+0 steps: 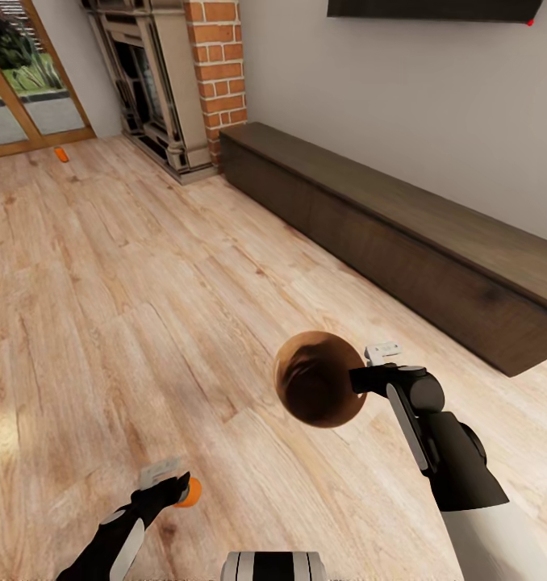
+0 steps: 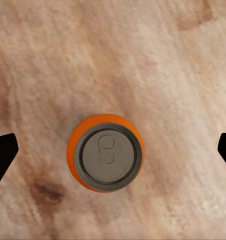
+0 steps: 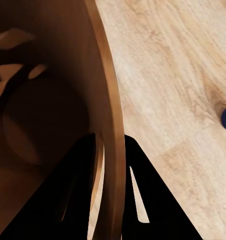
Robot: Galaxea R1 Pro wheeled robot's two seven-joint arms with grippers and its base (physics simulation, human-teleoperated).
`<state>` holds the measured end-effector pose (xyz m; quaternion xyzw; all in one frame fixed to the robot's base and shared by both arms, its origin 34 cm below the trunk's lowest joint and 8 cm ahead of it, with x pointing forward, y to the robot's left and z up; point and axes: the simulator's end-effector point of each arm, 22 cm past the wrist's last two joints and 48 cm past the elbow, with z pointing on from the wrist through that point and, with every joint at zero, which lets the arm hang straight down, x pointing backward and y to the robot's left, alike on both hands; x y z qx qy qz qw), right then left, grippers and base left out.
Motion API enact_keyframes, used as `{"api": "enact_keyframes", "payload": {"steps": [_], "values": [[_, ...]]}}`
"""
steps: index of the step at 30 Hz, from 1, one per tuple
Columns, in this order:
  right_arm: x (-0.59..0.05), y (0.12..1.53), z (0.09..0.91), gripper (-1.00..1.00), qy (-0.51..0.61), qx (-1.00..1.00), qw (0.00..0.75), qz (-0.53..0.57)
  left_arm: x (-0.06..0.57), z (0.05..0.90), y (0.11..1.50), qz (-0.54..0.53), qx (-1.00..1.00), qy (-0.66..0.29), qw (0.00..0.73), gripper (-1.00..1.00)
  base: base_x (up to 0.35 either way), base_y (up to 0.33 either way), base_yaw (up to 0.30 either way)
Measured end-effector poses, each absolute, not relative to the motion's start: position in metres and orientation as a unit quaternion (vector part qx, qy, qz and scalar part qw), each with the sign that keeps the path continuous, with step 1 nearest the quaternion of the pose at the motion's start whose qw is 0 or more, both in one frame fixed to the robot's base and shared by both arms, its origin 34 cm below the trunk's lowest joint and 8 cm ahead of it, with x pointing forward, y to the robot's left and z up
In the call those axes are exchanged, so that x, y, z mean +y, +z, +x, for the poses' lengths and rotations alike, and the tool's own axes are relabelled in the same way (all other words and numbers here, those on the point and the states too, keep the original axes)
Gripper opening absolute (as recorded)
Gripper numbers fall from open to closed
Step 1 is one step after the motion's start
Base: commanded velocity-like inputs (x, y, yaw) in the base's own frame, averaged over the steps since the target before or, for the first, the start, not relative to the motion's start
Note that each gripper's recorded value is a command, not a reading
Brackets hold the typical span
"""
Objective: Put the three can of soda from the living room inside the tash can in the kitchen.
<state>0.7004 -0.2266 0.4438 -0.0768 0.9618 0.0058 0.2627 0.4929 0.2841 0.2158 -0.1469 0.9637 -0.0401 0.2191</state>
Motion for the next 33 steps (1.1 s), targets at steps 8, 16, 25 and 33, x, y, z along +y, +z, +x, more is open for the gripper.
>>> {"api": "enact_keyframes", "payload": {"steps": [8,16,25,33], "values": [[-0.227,0.436,0.699,-1.00,0.006,0.963,0.257,-0.077,0.284,0.488,0.211,-0.147,0.965,-0.039,0.213,1.00,0.000,0.000,0.000],[-0.227,0.429,0.697,-1.00,0.007,0.965,0.251,-0.077,0.284,0.483,0.206,-0.147,0.966,-0.038,0.207,1.00,0.000,0.000,0.000],[-0.227,0.422,0.695,-1.00,0.007,0.966,0.245,-0.077,0.284,0.479,0.201,-0.148,0.968,-0.037,0.201,1.00,0.006,0.000,0.000],[-0.227,0.421,0.695,-1.00,0.005,0.966,0.245,-0.078,0.284,0.478,0.201,-0.148,0.968,-0.037,0.200,1.00,0.095,0.000,0.000]]}}
